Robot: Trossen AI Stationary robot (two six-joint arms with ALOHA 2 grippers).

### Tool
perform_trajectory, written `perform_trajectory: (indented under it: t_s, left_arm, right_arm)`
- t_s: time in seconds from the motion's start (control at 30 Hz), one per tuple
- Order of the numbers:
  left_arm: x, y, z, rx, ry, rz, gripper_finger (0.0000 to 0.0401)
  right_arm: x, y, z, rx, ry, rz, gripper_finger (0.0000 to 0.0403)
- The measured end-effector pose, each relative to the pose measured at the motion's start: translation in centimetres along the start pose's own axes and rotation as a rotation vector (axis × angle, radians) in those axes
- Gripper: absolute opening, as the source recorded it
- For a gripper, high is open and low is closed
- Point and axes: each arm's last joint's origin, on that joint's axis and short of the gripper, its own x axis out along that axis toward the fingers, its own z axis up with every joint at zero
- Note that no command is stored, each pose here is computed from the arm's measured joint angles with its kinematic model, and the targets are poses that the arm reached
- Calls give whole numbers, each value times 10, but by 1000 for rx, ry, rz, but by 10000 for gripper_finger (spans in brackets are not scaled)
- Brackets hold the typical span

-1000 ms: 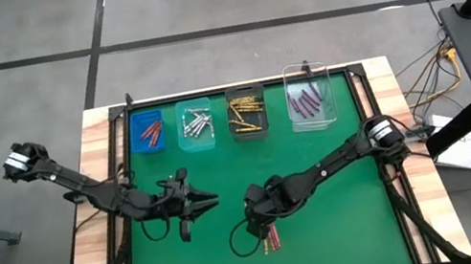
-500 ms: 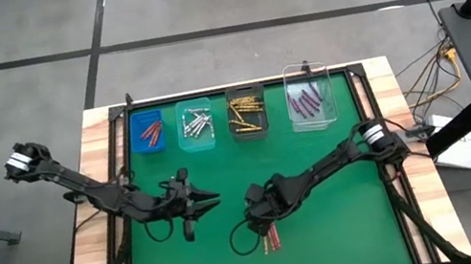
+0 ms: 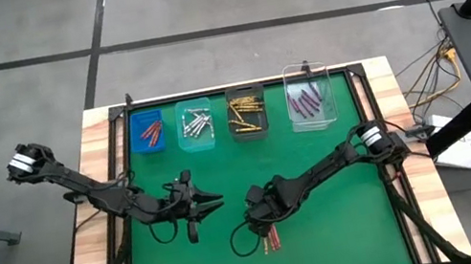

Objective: Sort crayons
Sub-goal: Put the yellow crayon into the black bin

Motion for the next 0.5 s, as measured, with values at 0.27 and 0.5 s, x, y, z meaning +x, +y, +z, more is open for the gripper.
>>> perform_trajectory:
  t_s: [0.27, 0.5]
  left_arm:
    - [0, 0, 0, 2, 0, 1, 68]
    - [0, 0, 0, 1, -2, 0, 68]
  right_arm:
    - [3, 1, -1, -2, -18, -15, 119]
    - [3, 1, 0, -19, -33, -17, 116]
